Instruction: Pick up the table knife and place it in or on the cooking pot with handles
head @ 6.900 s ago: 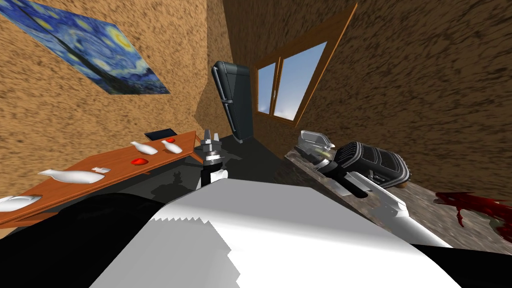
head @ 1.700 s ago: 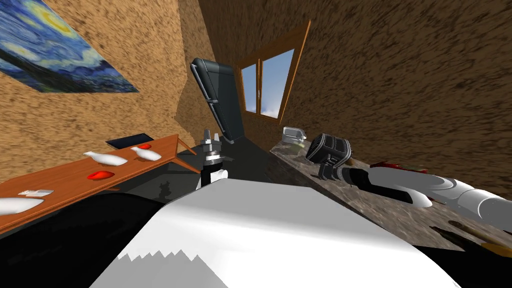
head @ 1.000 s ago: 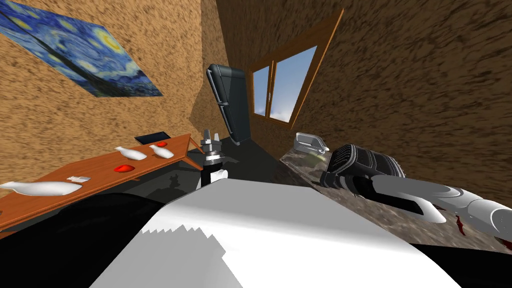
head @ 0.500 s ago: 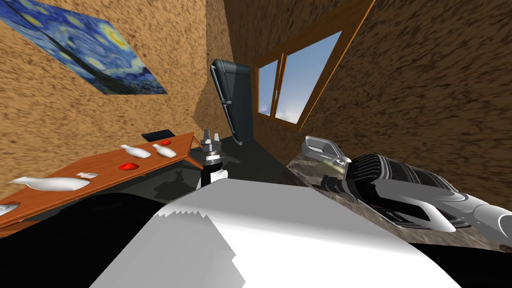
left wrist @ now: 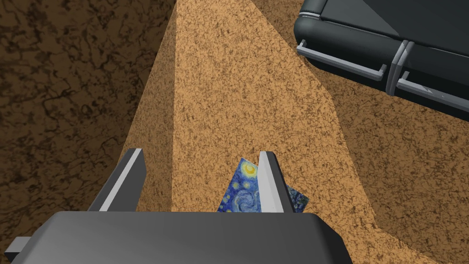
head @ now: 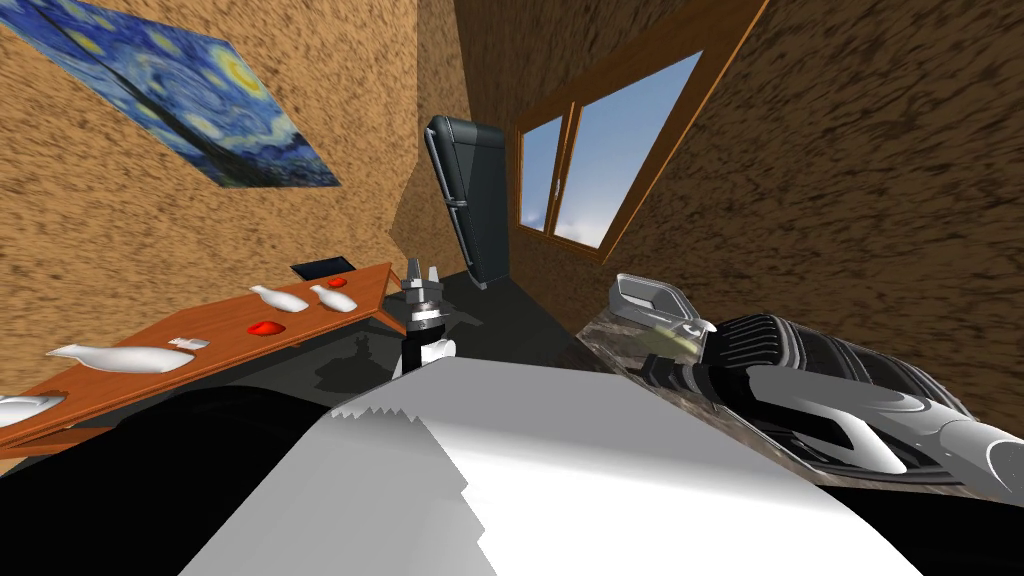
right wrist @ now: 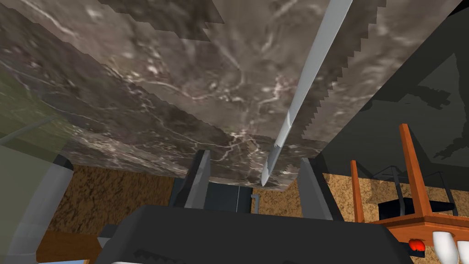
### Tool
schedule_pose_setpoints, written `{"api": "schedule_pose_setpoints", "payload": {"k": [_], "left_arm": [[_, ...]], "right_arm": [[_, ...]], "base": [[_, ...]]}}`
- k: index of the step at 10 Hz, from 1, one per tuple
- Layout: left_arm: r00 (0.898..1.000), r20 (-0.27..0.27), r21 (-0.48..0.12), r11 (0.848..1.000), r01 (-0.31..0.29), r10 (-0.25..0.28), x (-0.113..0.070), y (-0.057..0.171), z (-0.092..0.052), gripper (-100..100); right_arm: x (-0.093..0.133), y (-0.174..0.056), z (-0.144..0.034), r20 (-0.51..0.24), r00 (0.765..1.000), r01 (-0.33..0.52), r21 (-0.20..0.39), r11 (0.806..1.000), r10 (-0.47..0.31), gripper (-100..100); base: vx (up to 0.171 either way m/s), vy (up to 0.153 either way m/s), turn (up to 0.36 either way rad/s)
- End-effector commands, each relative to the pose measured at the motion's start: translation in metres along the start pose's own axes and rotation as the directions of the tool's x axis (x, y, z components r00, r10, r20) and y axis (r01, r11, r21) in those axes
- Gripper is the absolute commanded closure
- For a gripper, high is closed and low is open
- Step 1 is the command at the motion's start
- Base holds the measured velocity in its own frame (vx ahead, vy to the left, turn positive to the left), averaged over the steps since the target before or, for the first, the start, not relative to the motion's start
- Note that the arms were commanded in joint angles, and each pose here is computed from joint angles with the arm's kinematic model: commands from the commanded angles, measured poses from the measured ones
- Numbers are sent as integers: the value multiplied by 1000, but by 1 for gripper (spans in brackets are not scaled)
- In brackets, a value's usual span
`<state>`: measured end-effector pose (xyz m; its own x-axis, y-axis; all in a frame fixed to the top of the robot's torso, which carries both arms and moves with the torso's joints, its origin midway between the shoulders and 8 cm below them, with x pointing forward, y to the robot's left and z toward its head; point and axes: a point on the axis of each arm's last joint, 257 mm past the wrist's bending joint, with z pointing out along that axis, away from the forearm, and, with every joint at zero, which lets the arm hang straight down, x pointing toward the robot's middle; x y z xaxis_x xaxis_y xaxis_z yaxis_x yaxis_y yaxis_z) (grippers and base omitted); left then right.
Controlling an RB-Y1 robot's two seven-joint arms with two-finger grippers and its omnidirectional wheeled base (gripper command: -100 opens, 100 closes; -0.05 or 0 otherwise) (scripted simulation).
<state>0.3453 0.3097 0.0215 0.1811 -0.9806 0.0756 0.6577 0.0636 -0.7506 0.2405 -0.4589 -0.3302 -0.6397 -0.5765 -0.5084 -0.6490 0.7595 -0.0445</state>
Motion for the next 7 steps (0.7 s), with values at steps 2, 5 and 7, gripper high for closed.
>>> {"api": "schedule_pose_setpoints", "payload": {"k": [2, 5, 7], "left_arm": [[1000, 0, 0, 1000, 0, 0, 0, 0, 0, 0], [1000, 0, 0, 1000, 0, 0, 0, 0, 0, 0], [1000, 0, 0, 1000, 0, 0, 0, 0, 0, 0]], "right_arm": [[0, 0, 0, 0, 1000, 0, 0, 1000, 0, 100], [0, 0, 0, 0, 1000, 0, 0, 1000, 0, 0], [7, -22, -2, -15, 999, 32, 60, 998, -31, -100]], "base": [[0, 0, 0], [0, 0, 0], [-102, 43, -13]]}}
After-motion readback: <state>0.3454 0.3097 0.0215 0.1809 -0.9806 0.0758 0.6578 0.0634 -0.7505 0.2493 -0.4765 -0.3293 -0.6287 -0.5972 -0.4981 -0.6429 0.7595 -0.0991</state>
